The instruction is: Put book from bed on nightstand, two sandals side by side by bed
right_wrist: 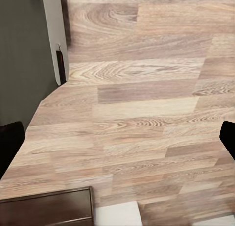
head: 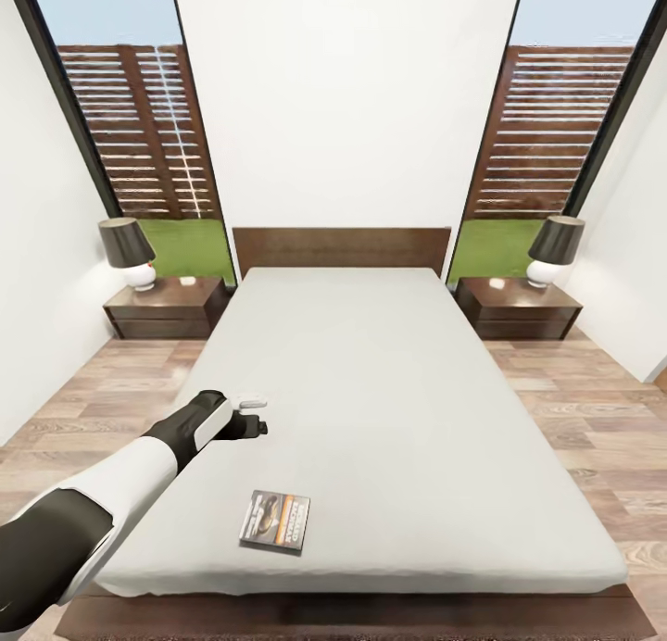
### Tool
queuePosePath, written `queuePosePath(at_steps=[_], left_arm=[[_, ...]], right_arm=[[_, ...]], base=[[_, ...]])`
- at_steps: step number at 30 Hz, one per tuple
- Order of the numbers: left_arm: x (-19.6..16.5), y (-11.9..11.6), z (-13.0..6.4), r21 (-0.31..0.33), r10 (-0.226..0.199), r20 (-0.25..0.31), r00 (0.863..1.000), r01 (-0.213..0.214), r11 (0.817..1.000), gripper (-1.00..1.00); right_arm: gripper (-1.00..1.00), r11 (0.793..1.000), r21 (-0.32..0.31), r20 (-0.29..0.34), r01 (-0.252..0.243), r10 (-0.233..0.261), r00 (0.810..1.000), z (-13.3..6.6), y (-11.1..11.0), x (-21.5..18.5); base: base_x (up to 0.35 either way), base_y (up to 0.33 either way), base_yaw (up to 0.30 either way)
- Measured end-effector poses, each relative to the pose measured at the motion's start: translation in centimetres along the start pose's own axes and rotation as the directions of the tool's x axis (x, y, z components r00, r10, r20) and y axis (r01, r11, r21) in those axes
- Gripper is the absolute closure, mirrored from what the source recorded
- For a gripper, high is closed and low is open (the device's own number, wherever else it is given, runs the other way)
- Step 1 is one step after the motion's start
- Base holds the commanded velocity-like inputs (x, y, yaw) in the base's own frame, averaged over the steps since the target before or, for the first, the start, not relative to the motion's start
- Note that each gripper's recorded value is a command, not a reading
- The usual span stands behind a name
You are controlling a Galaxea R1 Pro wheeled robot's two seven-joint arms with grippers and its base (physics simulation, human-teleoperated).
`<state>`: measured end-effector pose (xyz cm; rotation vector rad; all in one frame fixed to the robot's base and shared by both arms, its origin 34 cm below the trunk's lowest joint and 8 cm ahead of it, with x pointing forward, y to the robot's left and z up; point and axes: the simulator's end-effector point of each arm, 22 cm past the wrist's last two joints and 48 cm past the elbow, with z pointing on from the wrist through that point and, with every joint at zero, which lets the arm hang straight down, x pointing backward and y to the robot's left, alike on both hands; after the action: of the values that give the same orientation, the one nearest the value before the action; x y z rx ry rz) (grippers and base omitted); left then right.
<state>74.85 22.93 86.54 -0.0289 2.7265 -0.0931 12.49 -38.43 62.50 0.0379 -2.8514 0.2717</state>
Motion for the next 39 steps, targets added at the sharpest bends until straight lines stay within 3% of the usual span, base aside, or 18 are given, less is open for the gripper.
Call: queuePosePath(at_steps=[39], left_arm=[[1.9, 0.5, 3.3, -0.008, -0.010, -0.040, 0.999, 0.010, 1.000, -1.00]], right_arm=[[-1.00, 1.000, -0.001, -0.063, 0.012, -0.012, 0.998, 0.7, 0.2, 2.3]], base=[[0.000, 0.000, 0.000]])
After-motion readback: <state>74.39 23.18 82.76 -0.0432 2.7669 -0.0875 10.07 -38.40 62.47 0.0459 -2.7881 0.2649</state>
